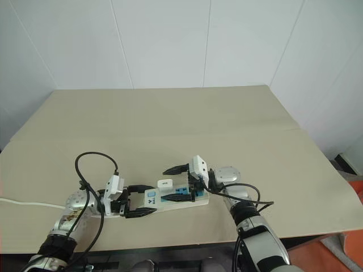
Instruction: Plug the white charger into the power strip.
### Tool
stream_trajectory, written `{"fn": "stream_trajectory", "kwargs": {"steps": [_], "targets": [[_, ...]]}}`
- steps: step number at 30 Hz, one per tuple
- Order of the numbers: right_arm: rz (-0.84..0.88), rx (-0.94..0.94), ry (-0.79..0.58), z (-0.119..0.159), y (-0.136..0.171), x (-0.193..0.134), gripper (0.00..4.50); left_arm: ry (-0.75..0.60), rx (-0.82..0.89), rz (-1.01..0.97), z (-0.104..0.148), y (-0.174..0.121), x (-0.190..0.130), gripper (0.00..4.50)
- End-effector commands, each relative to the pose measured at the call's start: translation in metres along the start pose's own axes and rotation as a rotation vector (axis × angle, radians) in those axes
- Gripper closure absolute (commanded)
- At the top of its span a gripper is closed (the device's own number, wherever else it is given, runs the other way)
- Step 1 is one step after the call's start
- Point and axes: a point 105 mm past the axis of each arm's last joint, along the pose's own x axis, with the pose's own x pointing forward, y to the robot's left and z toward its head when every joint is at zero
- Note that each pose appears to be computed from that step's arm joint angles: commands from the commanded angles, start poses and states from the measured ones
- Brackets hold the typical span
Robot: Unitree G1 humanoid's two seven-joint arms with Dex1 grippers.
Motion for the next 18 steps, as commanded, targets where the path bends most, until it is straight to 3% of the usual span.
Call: {"fn": "stream_trajectory", "kwargs": {"steps": [1,3,11,15,18], "targets": [[0.007,0.062,0.063,-0.020,0.010,-0.013,0.00,-0.041,0.016,-0.023,0.013,0.002,0.005,0.50],[0.002,0.053,0.064,-0.018,0.008,-0.016,0.00,-0.077,0.016,-0.019,0.019,0.004,0.006,0.04],[-0.012,-0.016,0.031,0.007,0.001,-0.032,0.00,-0.180,-0.020,-0.066,0.053,-0.002,-0.021,0.04],[-0.075,-0.099,-0.007,0.040,-0.006,-0.061,0.00,-0.136,-0.030,-0.097,0.065,-0.007,-0.045,0.04],[-0.100,-0.133,0.038,0.058,-0.006,-0.089,0.00,-0.097,-0.005,-0.066,0.069,-0.003,-0.058,0.04]]}}
